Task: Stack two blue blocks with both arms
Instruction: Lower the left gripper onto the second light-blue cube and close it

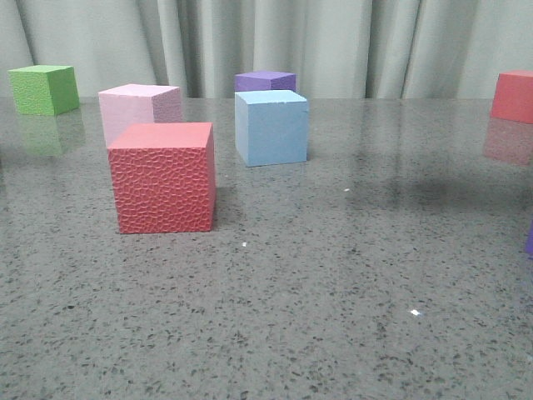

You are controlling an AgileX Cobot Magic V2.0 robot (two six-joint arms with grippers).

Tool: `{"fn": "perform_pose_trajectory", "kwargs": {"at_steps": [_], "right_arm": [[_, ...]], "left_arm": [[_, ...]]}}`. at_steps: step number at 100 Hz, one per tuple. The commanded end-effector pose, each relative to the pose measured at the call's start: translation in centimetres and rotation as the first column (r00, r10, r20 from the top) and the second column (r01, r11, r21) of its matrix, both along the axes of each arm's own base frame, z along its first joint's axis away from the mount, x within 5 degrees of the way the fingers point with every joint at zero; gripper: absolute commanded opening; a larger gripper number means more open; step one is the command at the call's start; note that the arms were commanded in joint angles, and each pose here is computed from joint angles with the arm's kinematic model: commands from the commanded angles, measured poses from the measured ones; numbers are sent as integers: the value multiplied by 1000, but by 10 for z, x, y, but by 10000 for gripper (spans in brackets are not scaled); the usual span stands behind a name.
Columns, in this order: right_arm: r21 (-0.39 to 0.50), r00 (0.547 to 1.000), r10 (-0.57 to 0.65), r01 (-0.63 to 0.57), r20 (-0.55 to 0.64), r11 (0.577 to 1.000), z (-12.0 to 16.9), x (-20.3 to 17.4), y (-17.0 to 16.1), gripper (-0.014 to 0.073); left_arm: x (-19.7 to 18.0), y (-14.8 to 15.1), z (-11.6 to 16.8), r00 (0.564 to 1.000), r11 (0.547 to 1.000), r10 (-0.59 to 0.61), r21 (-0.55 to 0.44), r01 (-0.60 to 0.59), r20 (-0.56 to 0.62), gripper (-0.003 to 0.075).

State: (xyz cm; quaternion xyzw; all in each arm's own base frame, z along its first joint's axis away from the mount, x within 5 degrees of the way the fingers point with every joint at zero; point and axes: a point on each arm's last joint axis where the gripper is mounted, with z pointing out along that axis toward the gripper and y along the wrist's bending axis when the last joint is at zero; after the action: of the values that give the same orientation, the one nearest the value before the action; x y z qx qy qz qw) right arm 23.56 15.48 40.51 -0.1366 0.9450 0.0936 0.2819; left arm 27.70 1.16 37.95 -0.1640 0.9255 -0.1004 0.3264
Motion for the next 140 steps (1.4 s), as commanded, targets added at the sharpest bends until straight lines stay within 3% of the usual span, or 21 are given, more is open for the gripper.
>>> {"fn": "perform_pose_trajectory", "kwargs": {"at_steps": [1,54,76,140], "right_arm": [[34,995,4,-8,100,999,19,-5,-6,579],[18,994,4,-6,109,1000,19,-5,-8,579],[3,993,2,-2,117,1000,19,-4,-9,579],[-2,993,1,-1,117,1000,19,-4,-9,579]], "left_arm": [[13,0,11,998,999,32,-40,-30,46,566],[49,-1,-18,995,993,56,-97,-64,-82,566],[52,-8,-22,994,998,69,-3,-69,-90,566],[57,-14,-32,986,996,93,26,-90,-141,566]]}}
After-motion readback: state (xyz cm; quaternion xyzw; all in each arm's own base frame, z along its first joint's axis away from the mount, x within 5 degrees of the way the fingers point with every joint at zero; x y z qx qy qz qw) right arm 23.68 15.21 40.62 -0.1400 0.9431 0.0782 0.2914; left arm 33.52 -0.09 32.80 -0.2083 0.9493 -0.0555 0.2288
